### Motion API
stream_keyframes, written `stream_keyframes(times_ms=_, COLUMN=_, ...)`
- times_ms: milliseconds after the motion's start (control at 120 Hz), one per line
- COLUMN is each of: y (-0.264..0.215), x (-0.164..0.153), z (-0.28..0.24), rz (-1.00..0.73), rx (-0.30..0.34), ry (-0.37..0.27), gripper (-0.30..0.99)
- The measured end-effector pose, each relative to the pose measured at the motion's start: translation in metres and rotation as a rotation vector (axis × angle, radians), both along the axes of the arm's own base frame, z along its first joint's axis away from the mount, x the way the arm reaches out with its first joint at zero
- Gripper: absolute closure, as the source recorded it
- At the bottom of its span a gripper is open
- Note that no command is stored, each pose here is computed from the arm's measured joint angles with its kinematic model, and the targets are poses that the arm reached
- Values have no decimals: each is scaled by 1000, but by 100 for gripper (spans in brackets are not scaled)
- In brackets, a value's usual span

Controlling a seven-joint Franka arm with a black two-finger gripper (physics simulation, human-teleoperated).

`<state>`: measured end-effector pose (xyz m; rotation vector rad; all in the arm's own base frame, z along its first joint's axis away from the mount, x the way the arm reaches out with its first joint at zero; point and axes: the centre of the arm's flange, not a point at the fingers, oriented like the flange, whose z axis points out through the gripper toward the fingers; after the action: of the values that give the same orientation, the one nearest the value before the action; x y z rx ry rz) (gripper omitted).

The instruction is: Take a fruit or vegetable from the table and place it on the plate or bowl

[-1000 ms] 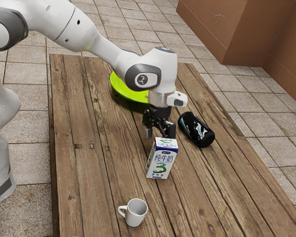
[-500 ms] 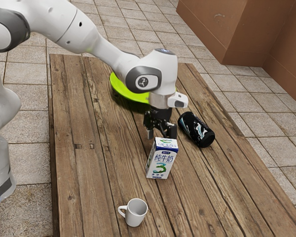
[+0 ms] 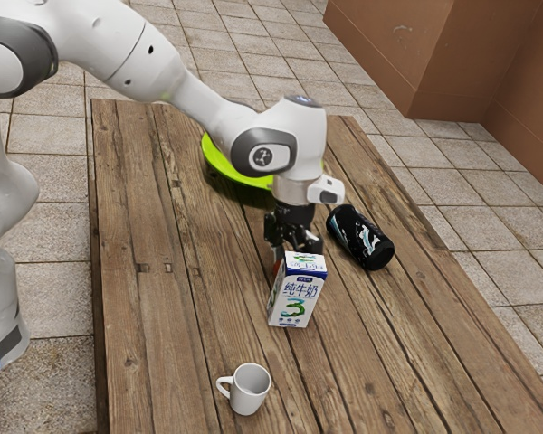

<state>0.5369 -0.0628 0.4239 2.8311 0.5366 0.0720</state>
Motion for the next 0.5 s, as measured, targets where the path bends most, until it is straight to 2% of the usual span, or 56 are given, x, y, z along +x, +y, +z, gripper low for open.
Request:
stream_keyframes(times_ms=275, y=9, x=1, z=0, rz=13, rx=21, ry=-2, gripper=47)
stream_keyframes(times_ms=367, y=13, x=1, z=4, rz=17, rx=28, ry=-9, gripper=42)
stream_keyframes(times_ms=500, y=27, x=9, z=26, rz=40, rx=22, ry=-48, gripper=42)
